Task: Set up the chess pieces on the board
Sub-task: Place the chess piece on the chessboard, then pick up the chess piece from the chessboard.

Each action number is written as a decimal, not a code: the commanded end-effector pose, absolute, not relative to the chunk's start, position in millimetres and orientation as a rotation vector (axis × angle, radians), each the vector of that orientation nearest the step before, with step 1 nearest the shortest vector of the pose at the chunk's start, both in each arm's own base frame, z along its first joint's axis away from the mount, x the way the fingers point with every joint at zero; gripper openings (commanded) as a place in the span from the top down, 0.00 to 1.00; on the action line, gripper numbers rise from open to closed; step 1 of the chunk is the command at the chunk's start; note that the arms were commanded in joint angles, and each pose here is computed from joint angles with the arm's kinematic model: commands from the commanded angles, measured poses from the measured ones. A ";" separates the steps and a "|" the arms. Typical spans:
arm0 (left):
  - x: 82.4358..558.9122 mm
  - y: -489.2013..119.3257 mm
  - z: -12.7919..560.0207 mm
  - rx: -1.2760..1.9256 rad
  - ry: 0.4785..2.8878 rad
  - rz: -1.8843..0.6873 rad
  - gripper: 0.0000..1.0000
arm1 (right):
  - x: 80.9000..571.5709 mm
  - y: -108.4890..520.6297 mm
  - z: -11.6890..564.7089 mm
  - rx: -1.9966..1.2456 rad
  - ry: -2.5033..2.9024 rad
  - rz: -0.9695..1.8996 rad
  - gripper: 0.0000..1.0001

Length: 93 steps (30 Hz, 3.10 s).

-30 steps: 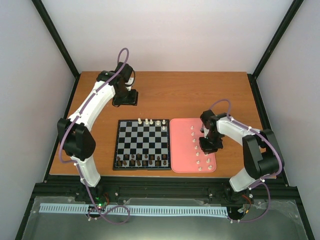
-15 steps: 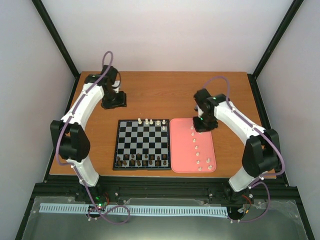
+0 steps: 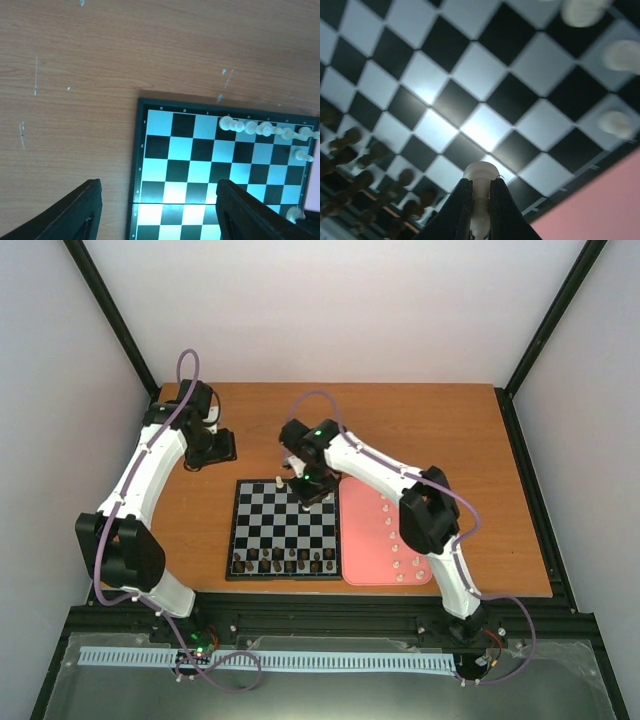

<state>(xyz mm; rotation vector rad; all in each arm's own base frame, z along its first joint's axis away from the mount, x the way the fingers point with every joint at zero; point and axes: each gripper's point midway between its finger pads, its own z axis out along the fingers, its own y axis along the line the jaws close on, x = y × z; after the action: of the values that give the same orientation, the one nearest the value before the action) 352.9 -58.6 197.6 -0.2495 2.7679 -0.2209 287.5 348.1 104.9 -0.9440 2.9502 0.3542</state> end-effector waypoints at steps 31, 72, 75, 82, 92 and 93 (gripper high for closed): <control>330.7 -44.9 213.9 -0.292 2.715 -0.212 0.36 | 274.2 405.1 116.8 -1.126 2.861 0.436 0.52; 294.7 -223.8 61.9 0.150 3.016 -0.271 0.64 | 268.6 110.2 115.4 -0.263 3.006 0.244 0.41; 295.7 -223.5 61.0 0.152 3.024 -0.257 0.69 | 269.4 110.3 114.2 -0.263 3.011 0.251 0.41; 290.3 -220.5 61.2 0.161 3.043 -0.246 0.76 | 270.2 111.1 112.3 -0.266 3.017 0.265 0.41; 281.1 -218.0 60.0 0.168 3.062 -0.262 0.71 | 268.9 112.3 109.7 -0.273 3.025 0.275 0.41; 280.3 -218.0 59.4 0.167 3.065 -0.264 0.70 | 269.1 112.4 109.6 -0.272 3.025 0.277 0.41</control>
<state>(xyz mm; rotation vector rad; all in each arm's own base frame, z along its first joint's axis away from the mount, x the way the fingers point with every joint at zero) 285.1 -214.4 51.8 0.1532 3.0699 -0.2381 268.7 114.2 111.8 -0.2701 3.0248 0.2677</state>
